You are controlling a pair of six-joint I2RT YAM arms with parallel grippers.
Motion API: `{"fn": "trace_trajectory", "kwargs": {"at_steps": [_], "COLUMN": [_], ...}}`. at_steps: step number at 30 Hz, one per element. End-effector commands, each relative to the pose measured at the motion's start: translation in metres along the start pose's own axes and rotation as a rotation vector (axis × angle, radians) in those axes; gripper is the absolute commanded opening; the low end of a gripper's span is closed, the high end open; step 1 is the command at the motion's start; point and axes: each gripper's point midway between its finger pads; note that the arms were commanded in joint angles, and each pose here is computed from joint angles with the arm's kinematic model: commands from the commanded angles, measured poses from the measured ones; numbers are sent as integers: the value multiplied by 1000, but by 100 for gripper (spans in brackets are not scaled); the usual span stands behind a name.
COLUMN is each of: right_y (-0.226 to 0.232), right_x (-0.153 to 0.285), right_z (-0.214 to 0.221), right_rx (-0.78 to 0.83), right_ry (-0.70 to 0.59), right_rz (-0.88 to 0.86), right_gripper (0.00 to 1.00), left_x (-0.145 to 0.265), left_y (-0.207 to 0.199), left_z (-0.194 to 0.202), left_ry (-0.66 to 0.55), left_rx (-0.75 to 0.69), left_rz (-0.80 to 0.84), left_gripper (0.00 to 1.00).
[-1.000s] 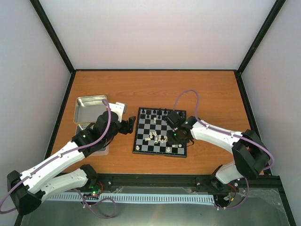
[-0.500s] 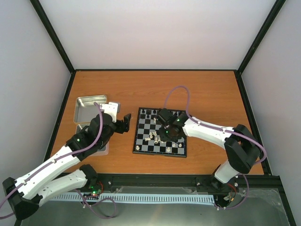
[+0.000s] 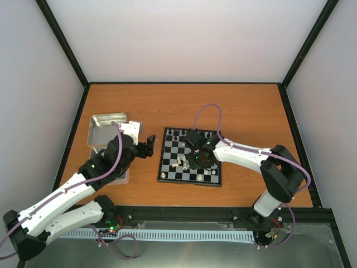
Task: Set up the chess pieces on the board
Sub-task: Pick up the chess piece from the chessboard, then place the chess piece on the chessboard.
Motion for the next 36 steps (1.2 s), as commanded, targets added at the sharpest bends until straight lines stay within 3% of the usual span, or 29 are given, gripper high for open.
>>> {"fn": "trace_trajectory", "kwargs": {"at_steps": [1,8,18,36], "right_y": [5,1,-9,-16], "right_x": [-2,-2,14,2], "right_z": [-5,-5,13,20], "right_rx": [12,1,-27,-30], "right_ry": [-19,-23,-5,11], "right_rz": [3,18,15,37], "right_gripper": [14,3,3,5], "left_x": [0,0,-2,-1], "left_y": [1,1,1,0], "left_z": [-8,-7,-6,-7], "left_ry": [-27,-24,-20,-21], "left_rx": [25,23,21,21], "left_rz": [-6,-9,-9,-5], "left_gripper": [87,87,87,87]}}
Point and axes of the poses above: each gripper's point midway between its finger pads, its own x axis back along the fingers, its own y axis along the line the jaws close on, z = x × y, and after that the axes turned 3 degrees about x, right-handed
